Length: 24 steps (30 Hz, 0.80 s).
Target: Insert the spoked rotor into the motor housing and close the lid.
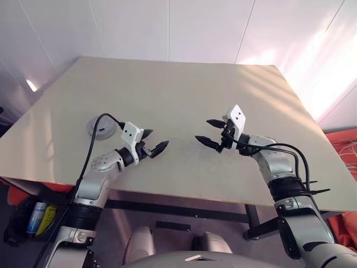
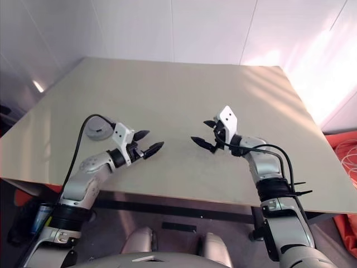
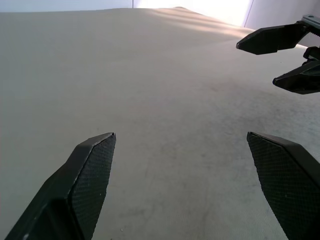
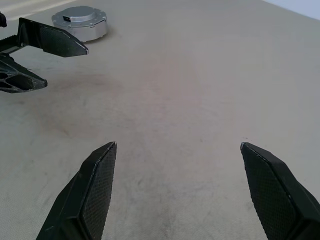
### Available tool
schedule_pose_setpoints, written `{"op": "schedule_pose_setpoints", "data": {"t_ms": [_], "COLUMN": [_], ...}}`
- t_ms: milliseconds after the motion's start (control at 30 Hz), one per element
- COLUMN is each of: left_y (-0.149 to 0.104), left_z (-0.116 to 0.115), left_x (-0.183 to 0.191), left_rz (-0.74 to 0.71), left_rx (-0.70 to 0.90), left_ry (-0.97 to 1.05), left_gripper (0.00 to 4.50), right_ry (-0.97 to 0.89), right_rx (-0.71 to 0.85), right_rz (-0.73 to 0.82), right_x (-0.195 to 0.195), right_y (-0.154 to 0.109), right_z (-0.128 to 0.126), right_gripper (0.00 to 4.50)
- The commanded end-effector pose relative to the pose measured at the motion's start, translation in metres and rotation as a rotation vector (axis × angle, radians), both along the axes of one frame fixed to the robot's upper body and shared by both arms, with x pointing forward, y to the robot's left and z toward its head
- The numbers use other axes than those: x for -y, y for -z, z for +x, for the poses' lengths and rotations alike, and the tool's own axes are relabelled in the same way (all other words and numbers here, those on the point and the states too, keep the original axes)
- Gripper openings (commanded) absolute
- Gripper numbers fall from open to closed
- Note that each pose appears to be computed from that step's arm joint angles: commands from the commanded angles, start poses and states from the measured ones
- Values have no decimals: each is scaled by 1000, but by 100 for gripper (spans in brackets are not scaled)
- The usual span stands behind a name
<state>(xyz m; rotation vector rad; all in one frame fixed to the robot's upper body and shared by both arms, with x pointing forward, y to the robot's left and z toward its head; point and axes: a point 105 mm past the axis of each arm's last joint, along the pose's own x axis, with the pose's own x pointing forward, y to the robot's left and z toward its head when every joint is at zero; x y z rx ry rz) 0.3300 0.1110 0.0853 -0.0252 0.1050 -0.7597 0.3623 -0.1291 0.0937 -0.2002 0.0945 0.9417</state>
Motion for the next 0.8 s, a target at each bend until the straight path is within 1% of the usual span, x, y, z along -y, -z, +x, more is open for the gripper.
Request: {"op": "schedule_pose_setpoints", "data": {"t_ms": [33, 333, 600, 733, 800], "left_y": [-21, -23, -25, -26, -25], "left_z": [2, 3, 2, 2, 3], "left_x": [1, 1, 0, 1, 0], "left_rz": [-21, -16, -21, -26, -19], "left_rx": [71, 78, 75, 74, 75], "left_ry": [6, -2, -6, -3, -8], "left_gripper": [447, 447, 447, 447, 447], "right_ry": [7, 75, 72, 81, 116], "right_rx": [83, 117, 120, 133, 142], "right_rz": [-3, 17, 21, 8, -15], "right_x": [1, 3, 1, 2, 7], "right_y": [-20, -27, -27, -27, -26], "right_z": [6, 19, 20, 21, 26], "right_gripper": [450, 450, 450, 450, 450]}}
